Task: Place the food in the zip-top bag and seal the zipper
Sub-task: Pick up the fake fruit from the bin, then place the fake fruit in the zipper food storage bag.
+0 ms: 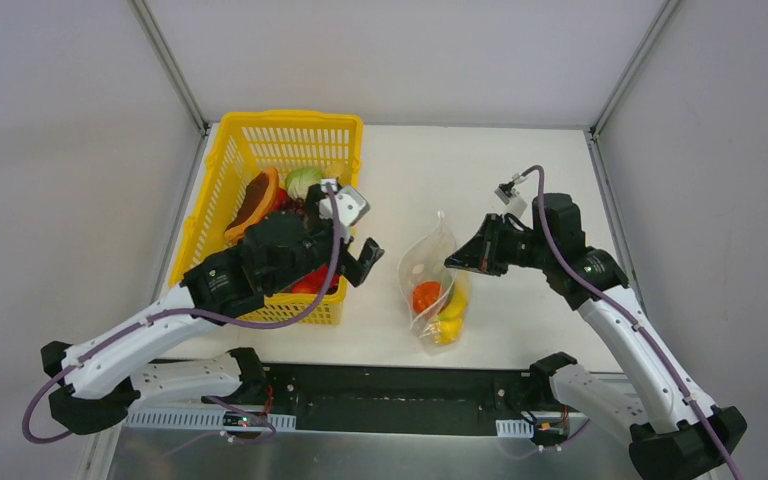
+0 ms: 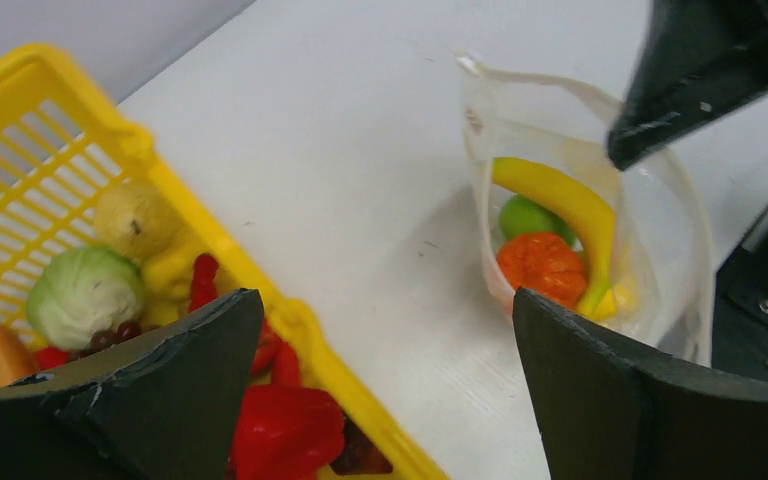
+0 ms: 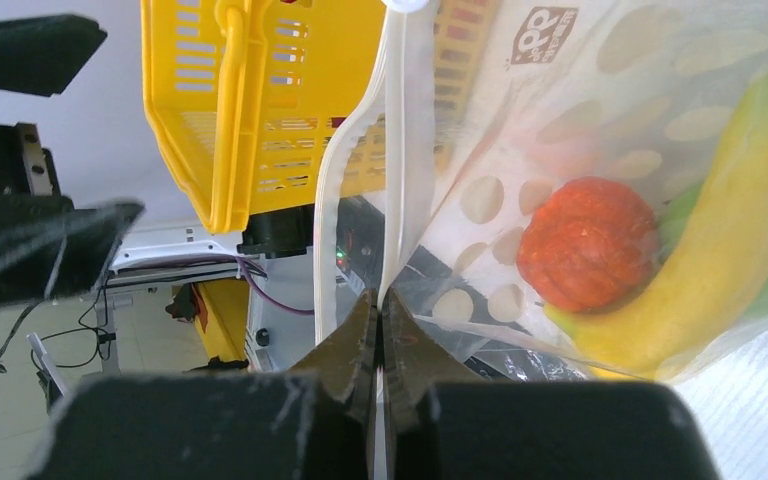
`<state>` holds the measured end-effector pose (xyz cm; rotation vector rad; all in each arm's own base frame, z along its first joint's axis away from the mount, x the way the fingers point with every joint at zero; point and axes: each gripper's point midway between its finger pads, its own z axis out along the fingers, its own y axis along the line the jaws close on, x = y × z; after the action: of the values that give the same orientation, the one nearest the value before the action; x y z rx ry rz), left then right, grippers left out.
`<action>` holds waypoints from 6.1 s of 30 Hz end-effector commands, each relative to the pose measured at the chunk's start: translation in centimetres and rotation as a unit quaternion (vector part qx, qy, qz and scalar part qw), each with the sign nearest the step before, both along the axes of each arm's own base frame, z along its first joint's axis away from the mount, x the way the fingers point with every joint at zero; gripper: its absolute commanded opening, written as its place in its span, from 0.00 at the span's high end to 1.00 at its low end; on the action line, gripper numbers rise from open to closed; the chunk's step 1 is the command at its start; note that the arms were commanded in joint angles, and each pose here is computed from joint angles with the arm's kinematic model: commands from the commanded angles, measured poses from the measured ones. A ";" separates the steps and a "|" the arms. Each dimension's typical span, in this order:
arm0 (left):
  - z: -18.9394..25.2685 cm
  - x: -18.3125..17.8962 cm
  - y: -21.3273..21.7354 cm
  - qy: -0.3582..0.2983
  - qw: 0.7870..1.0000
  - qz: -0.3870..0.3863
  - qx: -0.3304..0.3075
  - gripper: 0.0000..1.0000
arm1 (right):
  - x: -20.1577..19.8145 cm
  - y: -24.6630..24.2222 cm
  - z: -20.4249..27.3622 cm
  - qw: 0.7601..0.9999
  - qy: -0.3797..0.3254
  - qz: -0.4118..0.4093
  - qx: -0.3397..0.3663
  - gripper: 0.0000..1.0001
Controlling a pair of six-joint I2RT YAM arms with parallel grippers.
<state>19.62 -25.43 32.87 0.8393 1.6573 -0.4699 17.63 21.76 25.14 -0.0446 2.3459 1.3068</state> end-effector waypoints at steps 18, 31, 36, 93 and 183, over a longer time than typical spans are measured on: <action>-2.8 7.7 16.4 0.120 0.904 0.402 -0.085 0.01 | 1.4 0.1 0.0 1.000 -0.009 -0.027 0.006 1.00; -9.1 15.0 19.4 0.240 0.847 0.469 -0.074 0.01 | 2.0 0.1 1.0 0.998 -0.037 -0.042 0.023 1.00; -11.7 16.9 19.2 0.274 0.840 0.467 -0.033 0.06 | 2.4 0.1 1.0 0.997 -0.063 -0.039 0.020 0.99; -10.8 8.1 16.8 0.300 0.868 0.377 -0.122 1.00 | 0.3 -0.6 1.7 0.998 -0.026 -0.043 0.027 0.99; -4.0 0.6 -9.0 0.334 0.920 -0.047 -0.199 1.00 | 2.1 -0.4 4.4 0.984 -0.072 -0.109 0.122 0.99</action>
<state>19.83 -33.52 27.31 0.4157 2.0944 -1.2295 20.29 20.71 26.58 0.2795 2.1016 1.3249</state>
